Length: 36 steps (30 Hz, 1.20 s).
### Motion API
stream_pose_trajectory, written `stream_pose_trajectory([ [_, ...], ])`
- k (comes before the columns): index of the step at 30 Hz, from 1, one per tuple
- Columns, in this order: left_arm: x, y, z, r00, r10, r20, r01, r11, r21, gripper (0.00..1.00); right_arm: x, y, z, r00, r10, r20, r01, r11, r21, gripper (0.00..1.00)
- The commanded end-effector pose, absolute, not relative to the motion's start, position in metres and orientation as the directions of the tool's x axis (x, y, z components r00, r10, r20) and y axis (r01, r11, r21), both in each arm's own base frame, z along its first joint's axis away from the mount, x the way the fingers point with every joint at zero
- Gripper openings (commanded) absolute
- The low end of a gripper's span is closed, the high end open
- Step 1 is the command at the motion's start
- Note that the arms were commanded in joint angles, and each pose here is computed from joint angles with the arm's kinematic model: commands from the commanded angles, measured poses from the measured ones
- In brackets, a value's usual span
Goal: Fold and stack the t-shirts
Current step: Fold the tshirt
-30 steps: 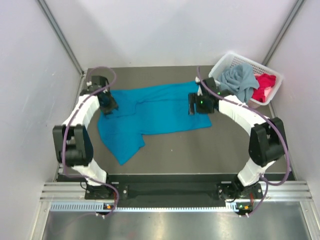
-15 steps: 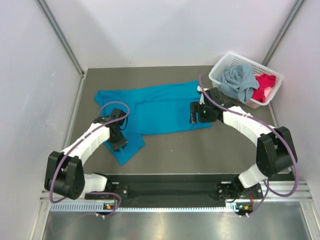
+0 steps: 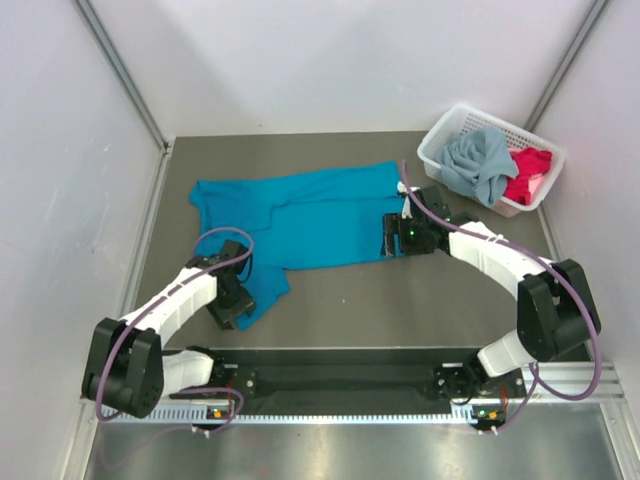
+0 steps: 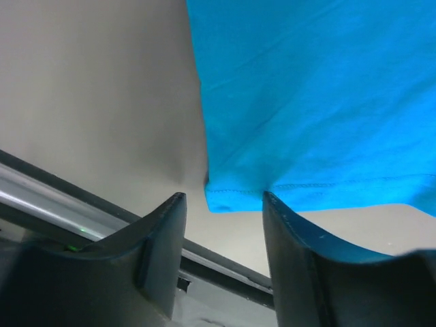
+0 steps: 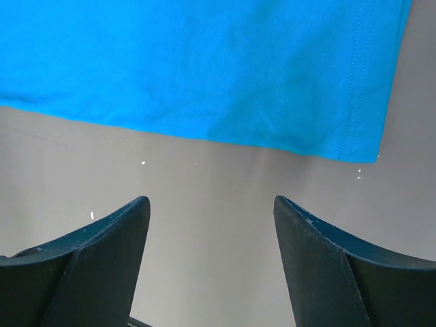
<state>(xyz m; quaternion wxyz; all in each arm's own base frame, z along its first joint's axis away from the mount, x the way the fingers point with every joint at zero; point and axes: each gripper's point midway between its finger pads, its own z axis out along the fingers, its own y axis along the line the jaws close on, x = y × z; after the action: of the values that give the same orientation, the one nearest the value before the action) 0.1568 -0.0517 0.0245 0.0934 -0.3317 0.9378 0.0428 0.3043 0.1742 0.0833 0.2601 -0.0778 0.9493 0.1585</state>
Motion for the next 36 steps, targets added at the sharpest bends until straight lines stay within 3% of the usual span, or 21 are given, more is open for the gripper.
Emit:
stream_pose_trajectory([
  [1, 0.166, -0.056, 0.019, -0.738, -0.637, -0.222, -0.648, 0.761, -0.03, 0.53, 0.314, 0.174, 0.1, -0.813, -0.034, -0.581, -0.238, 0.93, 0.28, 0.74],
  [7, 0.169, -0.055, 0.012, -0.731, -0.642, -0.23, -0.655, 0.755, -0.026, 0.37, 0.323, 0.156, 0.09, -0.833, 0.047, -0.552, -0.129, 0.952, 0.276, 0.73],
  [8, 0.171, -0.055, 0.011, -0.731, -0.642, -0.232, -0.654, 0.756, -0.032, 0.29, 0.328, 0.149, 0.087, -0.837, 0.085, -0.54, -0.085, 0.956, 0.282, 0.73],
  [15, 0.168, -0.054, 0.02, -0.742, -0.629, -0.233, -0.639, 0.768, -0.036, 0.0, 0.344, 0.107, 0.062, -0.839, 0.227, -0.494, 0.133, 0.967, 0.219, 0.72],
  [26, 0.17, -0.055, 0.056, -0.752, -0.591, -0.292, -0.585, 0.803, -0.116, 0.0, 0.359, 0.091, 0.03, -0.816, 0.354, -0.457, 0.266, 0.932, 0.248, 0.53],
  [36, 0.175, -0.059, 0.071, -0.751, -0.586, -0.303, -0.57, 0.808, -0.15, 0.0, 0.352, 0.099, 0.013, -0.825, 0.439, -0.356, 0.323, 0.883, 0.34, 0.45],
])
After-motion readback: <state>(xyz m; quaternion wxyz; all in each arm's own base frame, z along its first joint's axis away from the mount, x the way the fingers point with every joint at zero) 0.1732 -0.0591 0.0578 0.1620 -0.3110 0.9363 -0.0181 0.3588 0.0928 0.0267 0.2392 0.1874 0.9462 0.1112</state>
